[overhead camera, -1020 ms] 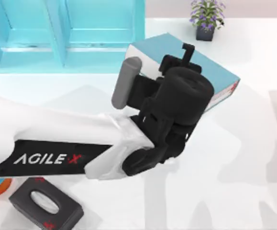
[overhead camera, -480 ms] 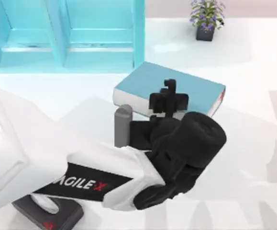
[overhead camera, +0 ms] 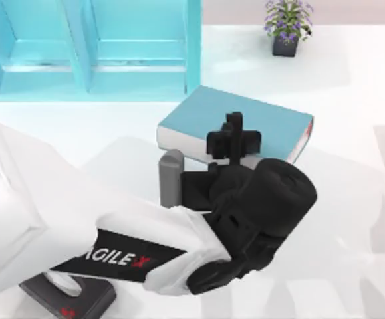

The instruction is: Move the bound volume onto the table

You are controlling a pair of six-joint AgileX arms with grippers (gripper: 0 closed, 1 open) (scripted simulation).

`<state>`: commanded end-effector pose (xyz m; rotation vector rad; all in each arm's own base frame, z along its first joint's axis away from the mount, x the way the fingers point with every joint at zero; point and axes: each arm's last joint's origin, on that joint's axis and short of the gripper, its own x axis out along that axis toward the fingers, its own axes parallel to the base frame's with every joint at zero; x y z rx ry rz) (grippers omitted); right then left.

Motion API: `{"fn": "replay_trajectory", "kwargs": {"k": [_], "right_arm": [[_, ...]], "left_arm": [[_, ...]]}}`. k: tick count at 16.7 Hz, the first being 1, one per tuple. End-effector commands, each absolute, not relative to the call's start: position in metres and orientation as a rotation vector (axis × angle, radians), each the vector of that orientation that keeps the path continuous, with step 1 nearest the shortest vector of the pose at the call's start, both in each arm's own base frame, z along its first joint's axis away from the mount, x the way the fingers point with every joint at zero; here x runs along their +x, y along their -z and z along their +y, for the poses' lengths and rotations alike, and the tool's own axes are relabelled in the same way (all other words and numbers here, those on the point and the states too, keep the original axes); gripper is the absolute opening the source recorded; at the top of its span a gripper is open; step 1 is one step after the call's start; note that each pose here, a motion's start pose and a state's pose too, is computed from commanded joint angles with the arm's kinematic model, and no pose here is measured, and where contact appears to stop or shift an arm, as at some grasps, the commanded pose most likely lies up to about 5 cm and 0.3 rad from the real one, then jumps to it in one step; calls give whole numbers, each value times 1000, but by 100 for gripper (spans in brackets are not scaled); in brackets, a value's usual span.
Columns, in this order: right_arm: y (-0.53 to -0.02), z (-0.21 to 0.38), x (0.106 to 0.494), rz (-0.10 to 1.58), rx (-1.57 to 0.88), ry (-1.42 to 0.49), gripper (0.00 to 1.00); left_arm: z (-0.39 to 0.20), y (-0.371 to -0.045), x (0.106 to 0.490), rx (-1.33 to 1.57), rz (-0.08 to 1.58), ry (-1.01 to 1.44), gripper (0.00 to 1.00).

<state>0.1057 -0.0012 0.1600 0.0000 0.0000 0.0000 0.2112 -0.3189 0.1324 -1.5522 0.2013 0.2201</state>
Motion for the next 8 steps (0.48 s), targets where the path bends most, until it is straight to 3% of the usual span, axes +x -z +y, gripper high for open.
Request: {"fn": "replay_trajectory", "kwargs": {"k": [8], "right_arm": [[-160, -1, 106, 0, 0, 0, 100]], "left_arm": [[-319, -131, 206, -1552, 201, -220, 0]]}}
